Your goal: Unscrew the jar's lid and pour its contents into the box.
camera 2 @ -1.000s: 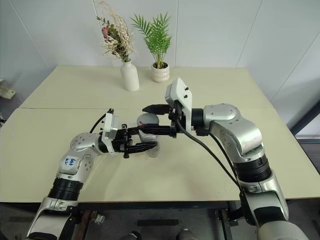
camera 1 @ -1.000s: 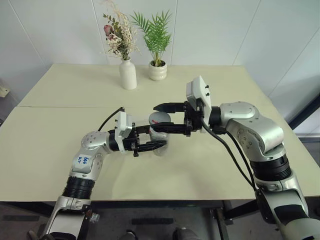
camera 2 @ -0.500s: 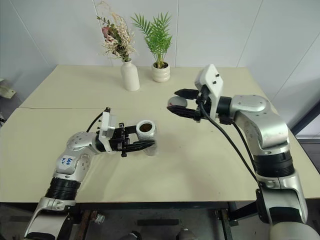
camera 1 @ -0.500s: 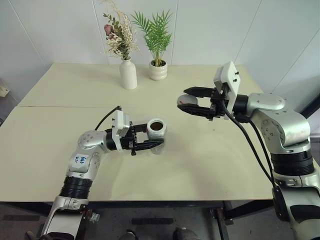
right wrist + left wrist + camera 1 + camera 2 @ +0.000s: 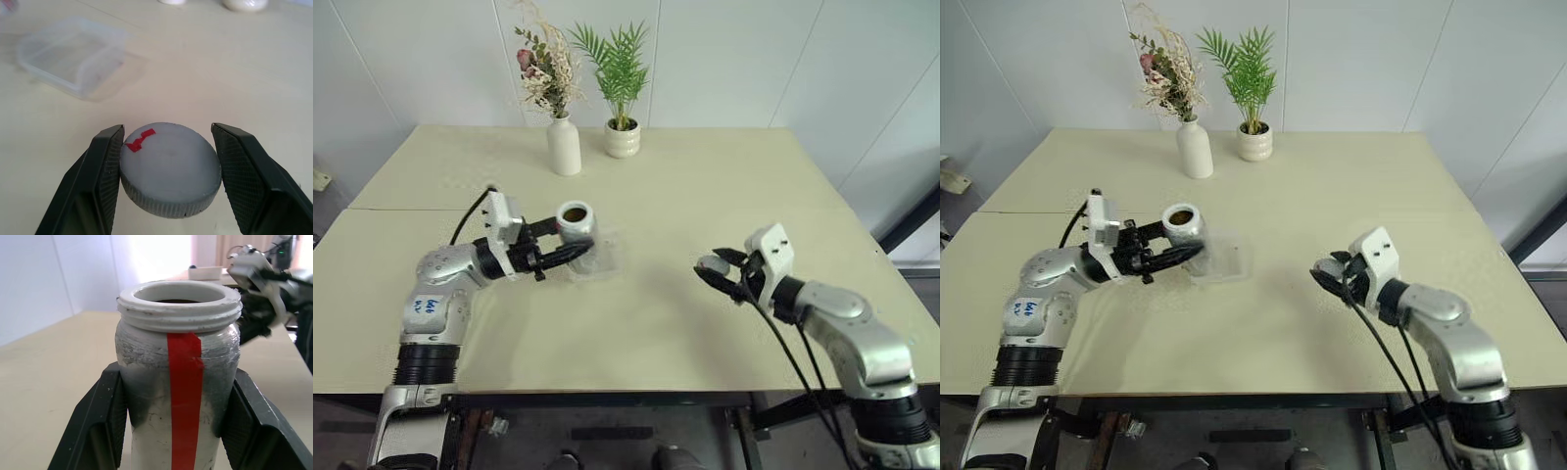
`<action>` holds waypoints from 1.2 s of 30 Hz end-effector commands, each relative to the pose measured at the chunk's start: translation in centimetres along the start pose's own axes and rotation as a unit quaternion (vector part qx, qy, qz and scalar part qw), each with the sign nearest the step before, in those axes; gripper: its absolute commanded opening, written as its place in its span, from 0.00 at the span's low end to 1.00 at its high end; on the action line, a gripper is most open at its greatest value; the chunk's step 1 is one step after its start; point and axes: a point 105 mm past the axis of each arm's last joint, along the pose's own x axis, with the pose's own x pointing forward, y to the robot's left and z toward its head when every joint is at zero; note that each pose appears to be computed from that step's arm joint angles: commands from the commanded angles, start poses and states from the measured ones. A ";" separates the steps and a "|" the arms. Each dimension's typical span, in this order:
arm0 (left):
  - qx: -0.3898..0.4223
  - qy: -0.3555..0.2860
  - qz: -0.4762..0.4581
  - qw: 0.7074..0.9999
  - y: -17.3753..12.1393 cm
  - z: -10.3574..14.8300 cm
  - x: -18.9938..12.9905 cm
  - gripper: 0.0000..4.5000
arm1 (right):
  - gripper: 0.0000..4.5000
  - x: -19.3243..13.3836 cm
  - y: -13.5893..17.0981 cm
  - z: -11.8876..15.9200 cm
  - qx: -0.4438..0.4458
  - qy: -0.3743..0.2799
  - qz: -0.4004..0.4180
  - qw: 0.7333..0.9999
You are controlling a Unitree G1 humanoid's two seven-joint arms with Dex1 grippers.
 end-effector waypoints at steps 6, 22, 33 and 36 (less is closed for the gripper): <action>0.023 -0.004 0.053 0.998 2.7 1.1 -2.2 0.47 | 0.56 0.5 -1.4 -3.2 -0.009 0.006 -0.075 0.997; 0.042 0.053 0.121 0.990 6.6 0.7 -6.9 0.47 | 1.00 -0.2 -1.6 -3.0 -0.030 -0.001 -0.087 0.996; 0.160 0.120 0.099 0.975 8.5 1.2 -5.6 0.47 | 1.00 -5.9 3.3 6.4 -0.079 -0.080 0.149 0.982; 0.210 0.154 0.053 0.964 8.5 1.2 -3.6 0.47 | 1.00 -5.7 3.1 7.1 -0.108 -0.067 0.175 0.976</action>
